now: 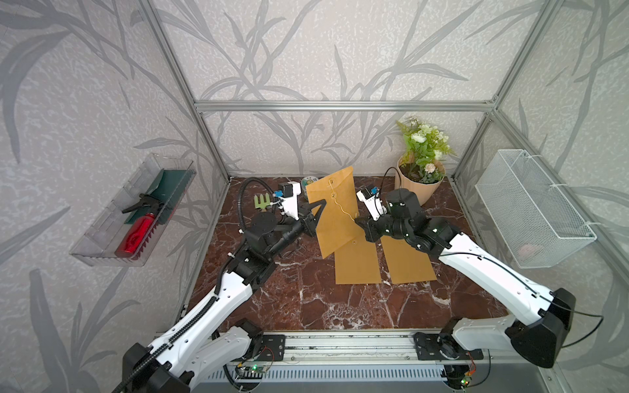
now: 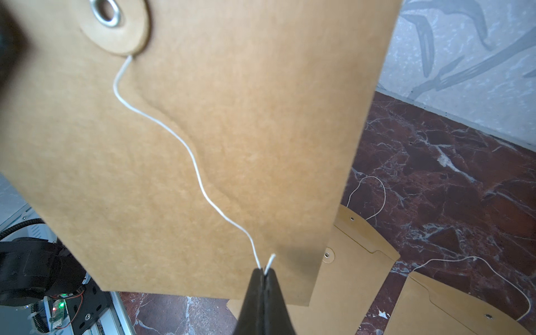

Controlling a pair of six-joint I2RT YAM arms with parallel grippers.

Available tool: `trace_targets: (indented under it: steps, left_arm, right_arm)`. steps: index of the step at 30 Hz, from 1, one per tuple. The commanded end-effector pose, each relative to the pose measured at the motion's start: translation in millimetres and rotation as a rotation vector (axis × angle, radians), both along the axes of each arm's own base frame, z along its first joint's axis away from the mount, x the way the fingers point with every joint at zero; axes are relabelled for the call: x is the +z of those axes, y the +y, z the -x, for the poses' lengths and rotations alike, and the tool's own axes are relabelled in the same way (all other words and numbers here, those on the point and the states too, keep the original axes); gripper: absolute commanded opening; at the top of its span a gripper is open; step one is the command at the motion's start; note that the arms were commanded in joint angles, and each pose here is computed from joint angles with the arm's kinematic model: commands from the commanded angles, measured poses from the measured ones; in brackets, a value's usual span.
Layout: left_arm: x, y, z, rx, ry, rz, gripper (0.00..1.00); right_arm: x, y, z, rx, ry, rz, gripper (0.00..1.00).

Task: Open the file bag

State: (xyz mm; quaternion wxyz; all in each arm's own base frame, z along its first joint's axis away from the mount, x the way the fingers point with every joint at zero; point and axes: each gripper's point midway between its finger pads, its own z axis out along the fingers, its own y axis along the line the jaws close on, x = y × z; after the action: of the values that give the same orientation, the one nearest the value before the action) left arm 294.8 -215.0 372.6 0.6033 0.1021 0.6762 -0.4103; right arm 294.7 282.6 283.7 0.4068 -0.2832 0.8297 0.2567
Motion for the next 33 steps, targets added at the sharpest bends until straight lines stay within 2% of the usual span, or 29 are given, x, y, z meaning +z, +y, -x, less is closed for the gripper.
trace_targets:
  steps: [1,20,27,33]
  left_arm:
    - [29,7,7,0.012,-0.084,0.027,0.00]
    - [18,-2,15,-0.061,-0.062,0.000,0.00]
    - [-6,-16,24,-0.163,-0.024,-0.029,0.00]
    - [-28,-20,26,-0.192,0.017,-0.053,0.00]
  right_arm:
    - [12,-7,-1,-0.018,-0.028,-0.013,0.00]
    - [43,-53,-26,-0.131,-0.090,-0.009,0.00]
    - [57,-59,-29,-0.142,-0.117,-0.017,0.00]
    - [70,-61,-29,-0.142,-0.141,-0.023,0.00]
